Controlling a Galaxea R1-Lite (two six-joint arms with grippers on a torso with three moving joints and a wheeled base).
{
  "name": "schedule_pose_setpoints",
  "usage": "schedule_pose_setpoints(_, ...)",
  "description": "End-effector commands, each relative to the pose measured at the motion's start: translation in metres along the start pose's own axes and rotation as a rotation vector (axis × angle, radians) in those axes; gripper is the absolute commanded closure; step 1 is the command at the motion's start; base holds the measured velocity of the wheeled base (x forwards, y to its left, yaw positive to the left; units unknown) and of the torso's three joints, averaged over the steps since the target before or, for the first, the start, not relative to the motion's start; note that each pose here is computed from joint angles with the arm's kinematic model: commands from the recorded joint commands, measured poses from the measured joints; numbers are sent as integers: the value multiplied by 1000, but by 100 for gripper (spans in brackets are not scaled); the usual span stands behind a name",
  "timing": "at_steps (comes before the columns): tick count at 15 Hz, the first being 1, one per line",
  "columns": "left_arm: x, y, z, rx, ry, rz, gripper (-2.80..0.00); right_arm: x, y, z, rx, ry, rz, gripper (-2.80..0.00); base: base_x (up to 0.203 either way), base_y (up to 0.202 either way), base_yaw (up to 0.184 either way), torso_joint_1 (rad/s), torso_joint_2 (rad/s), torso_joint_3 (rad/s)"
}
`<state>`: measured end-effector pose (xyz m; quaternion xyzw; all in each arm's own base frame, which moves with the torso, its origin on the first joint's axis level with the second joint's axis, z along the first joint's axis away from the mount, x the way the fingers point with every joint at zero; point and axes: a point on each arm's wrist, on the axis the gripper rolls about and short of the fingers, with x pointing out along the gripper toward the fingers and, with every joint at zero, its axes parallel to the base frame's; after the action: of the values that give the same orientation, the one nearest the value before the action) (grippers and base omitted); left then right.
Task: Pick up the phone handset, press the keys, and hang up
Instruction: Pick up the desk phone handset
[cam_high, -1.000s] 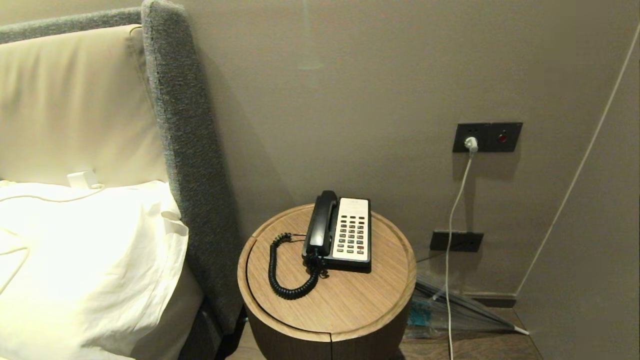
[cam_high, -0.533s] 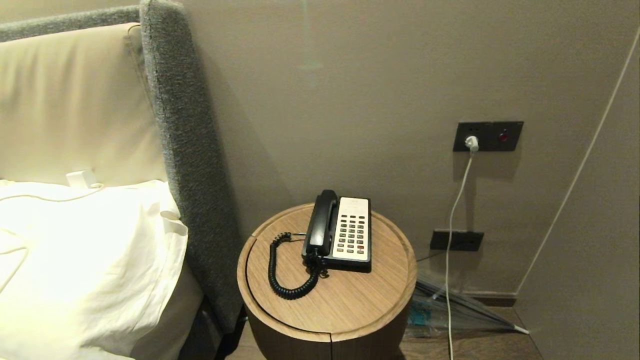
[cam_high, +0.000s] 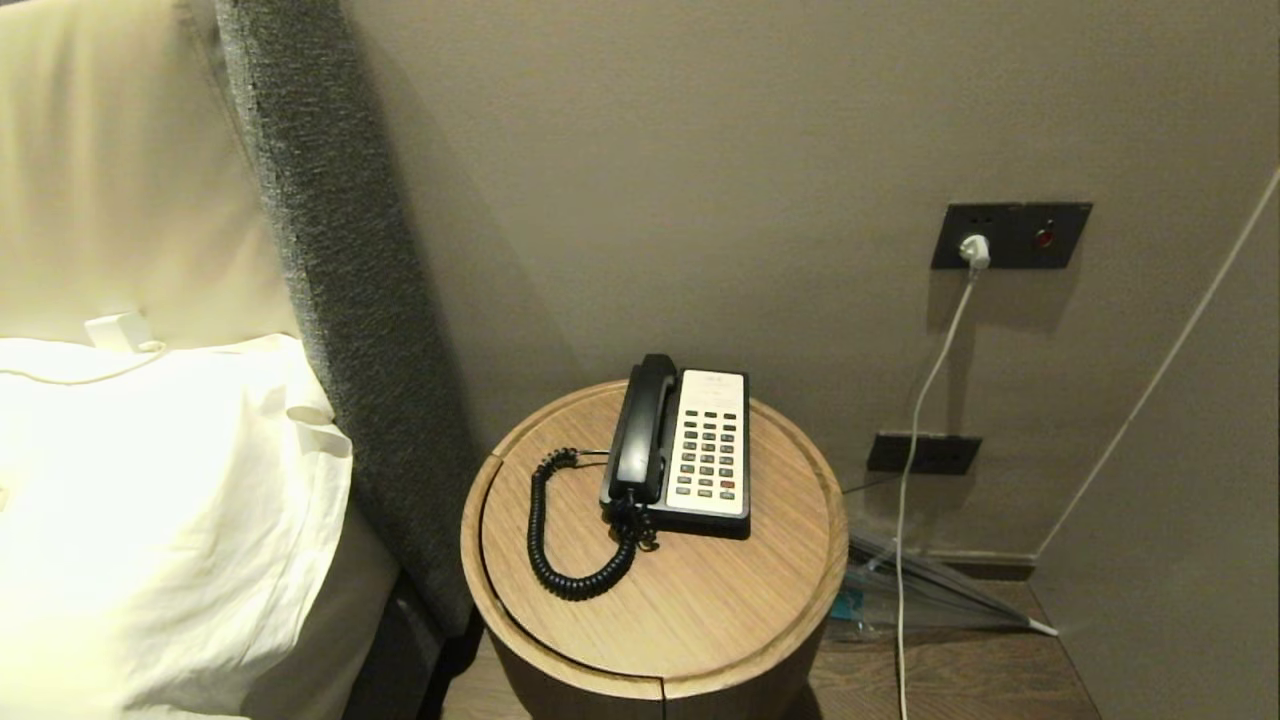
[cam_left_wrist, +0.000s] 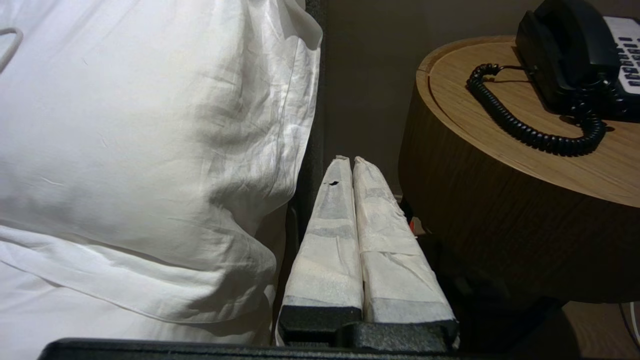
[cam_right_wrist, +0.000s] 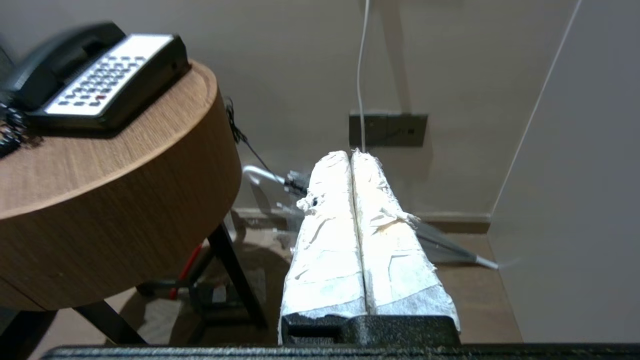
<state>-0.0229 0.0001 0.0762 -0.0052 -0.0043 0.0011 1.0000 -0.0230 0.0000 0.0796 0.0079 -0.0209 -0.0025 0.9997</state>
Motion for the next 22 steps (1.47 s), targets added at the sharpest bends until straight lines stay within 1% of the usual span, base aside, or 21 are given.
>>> schedule_pose_setpoints(1, 0, 0, -1, 0, 2, 1, 0, 1, 0, -4, 1, 14, 0, 0, 0, 0, 0, 2, -2, -203)
schedule_pose_setpoints(22, 0, 0, -1, 1, 2, 1, 0, 1, 0, -4, 0, 14, 0, 0, 0, 0, 0, 2, 2, -195)
